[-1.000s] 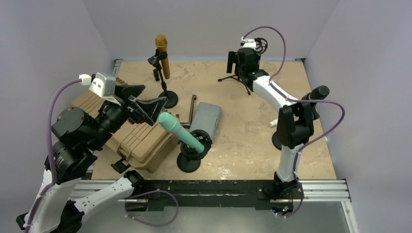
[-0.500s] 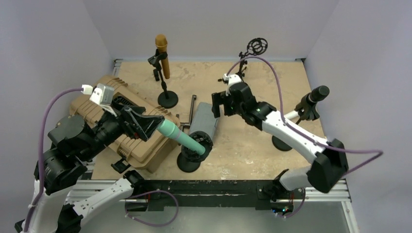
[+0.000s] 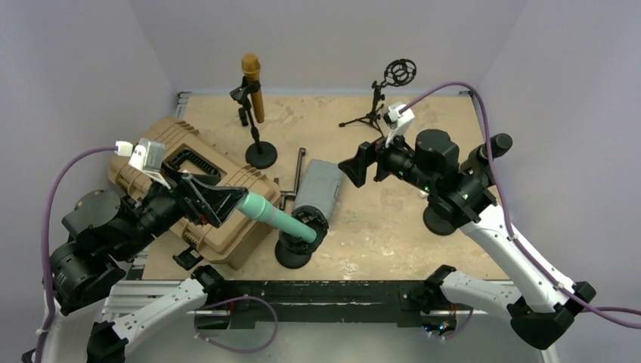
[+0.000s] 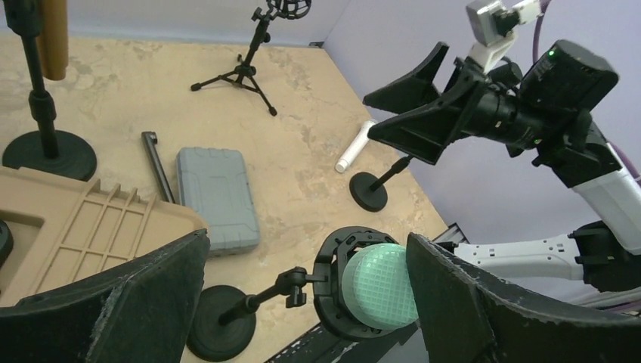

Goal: Remove the microphone from the stand

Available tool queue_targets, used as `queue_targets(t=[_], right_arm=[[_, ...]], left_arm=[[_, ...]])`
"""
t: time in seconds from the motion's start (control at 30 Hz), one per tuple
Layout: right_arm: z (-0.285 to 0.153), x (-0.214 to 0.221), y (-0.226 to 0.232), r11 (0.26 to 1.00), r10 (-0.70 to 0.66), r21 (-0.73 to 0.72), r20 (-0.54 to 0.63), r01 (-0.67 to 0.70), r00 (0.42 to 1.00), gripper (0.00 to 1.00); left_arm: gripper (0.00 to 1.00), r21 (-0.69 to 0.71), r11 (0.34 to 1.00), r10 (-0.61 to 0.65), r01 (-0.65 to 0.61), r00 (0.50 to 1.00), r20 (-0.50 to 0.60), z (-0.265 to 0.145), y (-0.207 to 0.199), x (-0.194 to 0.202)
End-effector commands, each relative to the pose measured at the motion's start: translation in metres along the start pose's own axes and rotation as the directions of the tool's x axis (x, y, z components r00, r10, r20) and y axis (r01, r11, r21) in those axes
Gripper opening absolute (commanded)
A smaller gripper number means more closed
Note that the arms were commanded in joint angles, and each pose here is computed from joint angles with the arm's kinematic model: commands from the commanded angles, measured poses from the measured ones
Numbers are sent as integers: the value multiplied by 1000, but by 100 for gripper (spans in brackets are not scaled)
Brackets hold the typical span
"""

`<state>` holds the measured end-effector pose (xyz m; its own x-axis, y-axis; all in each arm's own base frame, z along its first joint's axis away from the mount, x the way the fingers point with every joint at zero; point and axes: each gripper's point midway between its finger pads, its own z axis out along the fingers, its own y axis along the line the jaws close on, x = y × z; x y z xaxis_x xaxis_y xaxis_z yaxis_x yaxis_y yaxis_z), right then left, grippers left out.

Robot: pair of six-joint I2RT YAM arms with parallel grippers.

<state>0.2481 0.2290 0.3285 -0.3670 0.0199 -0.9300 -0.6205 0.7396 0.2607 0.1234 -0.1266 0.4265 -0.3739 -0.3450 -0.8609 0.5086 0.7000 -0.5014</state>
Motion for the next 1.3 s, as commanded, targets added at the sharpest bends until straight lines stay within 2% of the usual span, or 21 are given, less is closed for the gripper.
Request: queue_targets(t=[0.0,0.17,0.27,0.43,0.67,0.9,1.1,1.27], right_arm=[[-2,-38,44,978,-73,-190,54,82,996,98],[-6,-53,113,908,-173,-371,87,193,981,98],[-8,-50,148,879,-237,-408,79,248,968,98],[-33,-60,180,831,-206,-499,136,247,969,98],[-18,-37,196,859,-174,-480,60,181,983,98],[-1,-24,200,893,-122,-434,22,119,992,93],[12,-10,207,898,-102,-431,-11,87,995,80],[16,-11,208,907,-86,-416,-13,73,996,69]], left_arm=[[100,-43,994,96,-97,995,-32,11,1,-13],[100,-39,989,139,-140,990,-35,29,-3,-22],[100,-25,988,149,-150,988,-26,38,-6,-23],[100,-20,984,174,-175,985,-9,40,-8,-29],[100,-7,982,190,-190,981,23,38,-11,-36],[100,-14,966,259,-259,959,114,27,-24,-75],[100,-166,936,346,-312,905,248,9,-7,-112],[100,-305,901,402,-308,857,323,0,23,-115]])
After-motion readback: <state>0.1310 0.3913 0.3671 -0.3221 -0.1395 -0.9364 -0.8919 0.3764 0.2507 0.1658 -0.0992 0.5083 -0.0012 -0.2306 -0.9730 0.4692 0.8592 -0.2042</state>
